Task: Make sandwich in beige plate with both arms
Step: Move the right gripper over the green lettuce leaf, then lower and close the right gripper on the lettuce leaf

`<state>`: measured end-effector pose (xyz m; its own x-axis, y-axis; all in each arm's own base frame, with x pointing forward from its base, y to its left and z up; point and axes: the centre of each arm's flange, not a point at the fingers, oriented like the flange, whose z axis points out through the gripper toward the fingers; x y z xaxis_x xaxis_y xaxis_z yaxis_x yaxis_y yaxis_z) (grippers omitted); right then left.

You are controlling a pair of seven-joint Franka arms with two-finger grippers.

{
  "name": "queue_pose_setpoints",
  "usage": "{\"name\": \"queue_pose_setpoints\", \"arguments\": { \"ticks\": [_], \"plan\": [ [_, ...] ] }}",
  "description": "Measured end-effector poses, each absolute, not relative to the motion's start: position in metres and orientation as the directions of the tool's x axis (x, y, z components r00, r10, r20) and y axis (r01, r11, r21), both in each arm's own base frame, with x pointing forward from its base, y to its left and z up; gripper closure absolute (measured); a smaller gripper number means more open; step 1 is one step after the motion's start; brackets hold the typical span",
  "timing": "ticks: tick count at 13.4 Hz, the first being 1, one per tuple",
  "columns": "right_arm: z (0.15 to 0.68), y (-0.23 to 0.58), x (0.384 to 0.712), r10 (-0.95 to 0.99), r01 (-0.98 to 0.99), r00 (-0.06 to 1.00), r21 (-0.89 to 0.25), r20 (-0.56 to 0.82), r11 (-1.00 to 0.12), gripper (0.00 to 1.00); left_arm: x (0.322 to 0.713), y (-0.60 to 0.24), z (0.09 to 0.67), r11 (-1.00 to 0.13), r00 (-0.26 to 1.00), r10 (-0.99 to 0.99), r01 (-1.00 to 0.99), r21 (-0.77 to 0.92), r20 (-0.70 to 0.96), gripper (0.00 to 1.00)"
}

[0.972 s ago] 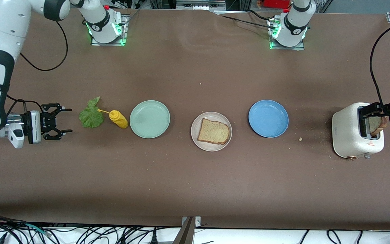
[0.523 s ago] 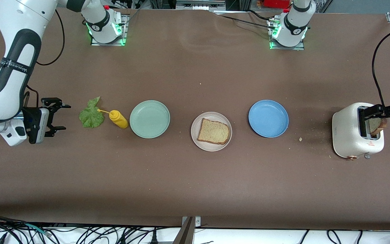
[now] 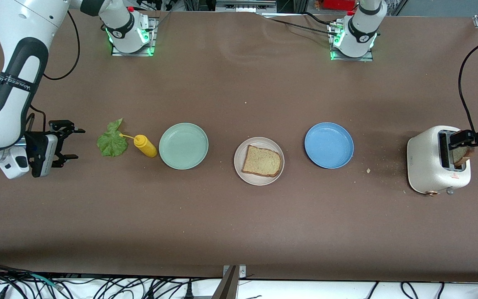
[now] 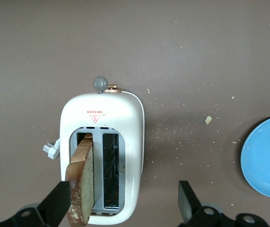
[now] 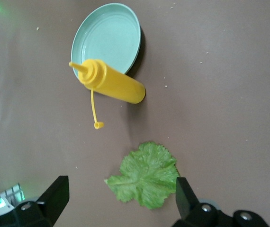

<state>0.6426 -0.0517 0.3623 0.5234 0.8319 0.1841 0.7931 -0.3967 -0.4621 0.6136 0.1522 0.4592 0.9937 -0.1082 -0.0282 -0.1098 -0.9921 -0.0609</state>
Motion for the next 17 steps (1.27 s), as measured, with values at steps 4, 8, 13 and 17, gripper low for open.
{"name": "queue_pose_setpoints", "arguments": {
  "ticks": [4,8,13,17],
  "plan": [
    [0.376,-0.007,0.646,0.846,0.773,0.533,-0.416,0.018,-0.479,0.0,0.612,0.162,0.458,-0.992,0.994,-0.111,-0.112,-0.063,-0.022,0.0],
    [0.383,-0.004,0.629,0.833,0.779,0.545,-0.313,-0.09,-0.543,0.0,0.612,0.162,0.458,-0.992,0.993,-0.113,-0.114,-0.062,-0.022,0.0],
    [0.296,-0.019,0.591,0.766,0.75,0.637,-0.16,-0.086,-0.642,0.0,0.612,0.161,0.458,-0.992,0.993,-0.113,-0.114,-0.062,-0.023,0.0],
    [0.217,-0.024,0.539,0.748,0.744,0.66,-0.078,-0.065,-0.663,0.0,0.612,0.16,0.458,-0.991,0.993,-0.115,-0.116,-0.062,-0.023,0.0]
  ]
}}
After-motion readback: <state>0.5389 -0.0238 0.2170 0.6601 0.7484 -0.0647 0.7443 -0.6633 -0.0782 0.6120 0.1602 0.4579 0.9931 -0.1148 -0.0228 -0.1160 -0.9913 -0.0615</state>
